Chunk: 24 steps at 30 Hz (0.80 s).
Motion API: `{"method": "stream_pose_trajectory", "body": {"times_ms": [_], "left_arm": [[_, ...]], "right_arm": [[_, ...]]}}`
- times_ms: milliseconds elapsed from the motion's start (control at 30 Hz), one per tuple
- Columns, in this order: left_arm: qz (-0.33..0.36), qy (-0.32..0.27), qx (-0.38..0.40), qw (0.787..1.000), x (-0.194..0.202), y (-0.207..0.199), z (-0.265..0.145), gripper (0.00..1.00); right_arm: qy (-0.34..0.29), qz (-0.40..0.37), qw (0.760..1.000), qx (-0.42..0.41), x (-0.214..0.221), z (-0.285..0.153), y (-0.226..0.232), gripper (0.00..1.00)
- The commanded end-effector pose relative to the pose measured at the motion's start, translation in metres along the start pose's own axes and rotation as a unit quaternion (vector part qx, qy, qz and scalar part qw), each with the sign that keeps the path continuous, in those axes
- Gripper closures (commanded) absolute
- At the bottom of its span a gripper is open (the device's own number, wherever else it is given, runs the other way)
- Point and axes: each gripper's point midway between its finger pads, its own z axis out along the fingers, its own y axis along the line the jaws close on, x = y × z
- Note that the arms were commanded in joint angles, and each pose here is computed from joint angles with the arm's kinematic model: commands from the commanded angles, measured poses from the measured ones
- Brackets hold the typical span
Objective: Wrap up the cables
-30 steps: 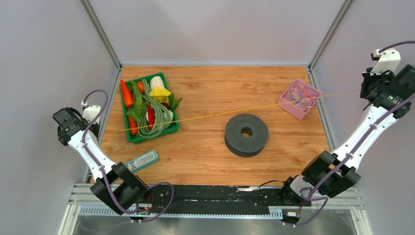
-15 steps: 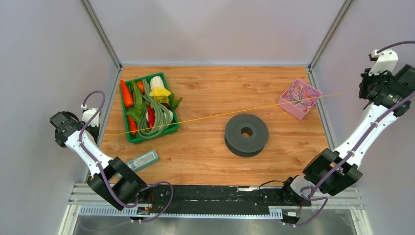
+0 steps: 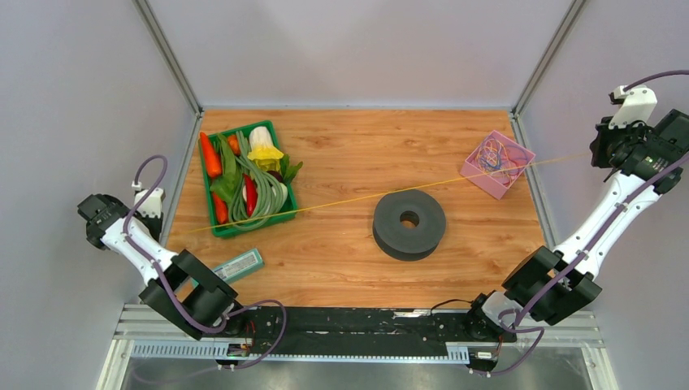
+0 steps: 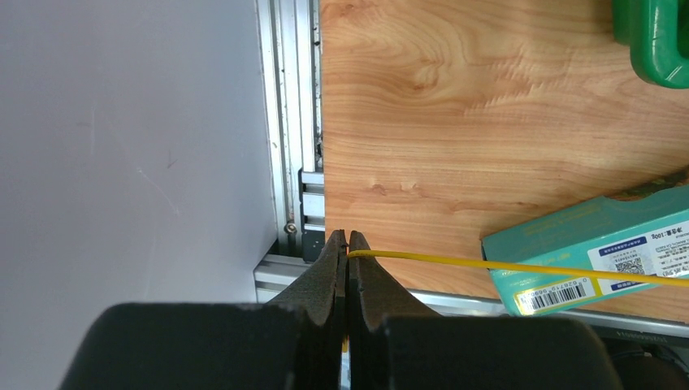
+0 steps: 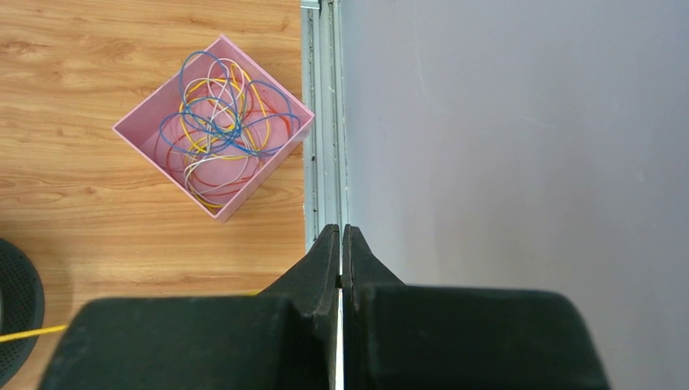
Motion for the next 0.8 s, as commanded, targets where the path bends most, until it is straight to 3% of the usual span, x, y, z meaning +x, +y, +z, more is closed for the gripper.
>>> {"method": "stream_pose_trajectory", "body": {"times_ms": [0, 300, 433, 600, 767], "left_arm": [[0.019, 0.007, -0.093, 0.995, 0.005, 0.053, -0.004, 1.0], [0.021, 0.011, -0.099, 0.995, 0.012, 0.059, -0.003, 1.0], [0.039, -0.014, -0.079, 0.996, 0.007, 0.04, -0.008, 1.0], [0.097, -0.083, -0.033, 0.991, -0.012, -0.014, -0.034, 1.0], [0.182, -0.193, 0.031, 0.964, -0.037, -0.087, -0.075, 1.0]], "right_arm": [[-0.025, -0.069, 0.991, 0.11, -0.021, -0.013, -0.061, 1.0], [-0.026, -0.068, 0.991, 0.111, -0.02, -0.014, -0.064, 1.0], [-0.032, -0.044, 0.995, 0.083, -0.022, -0.014, -0.05, 1.0], [-0.051, -0.013, 0.999, 0.011, -0.057, -0.011, 0.014, 1.0], [-0.118, -0.027, 0.991, -0.061, -0.127, -0.003, 0.104, 1.0]]}}
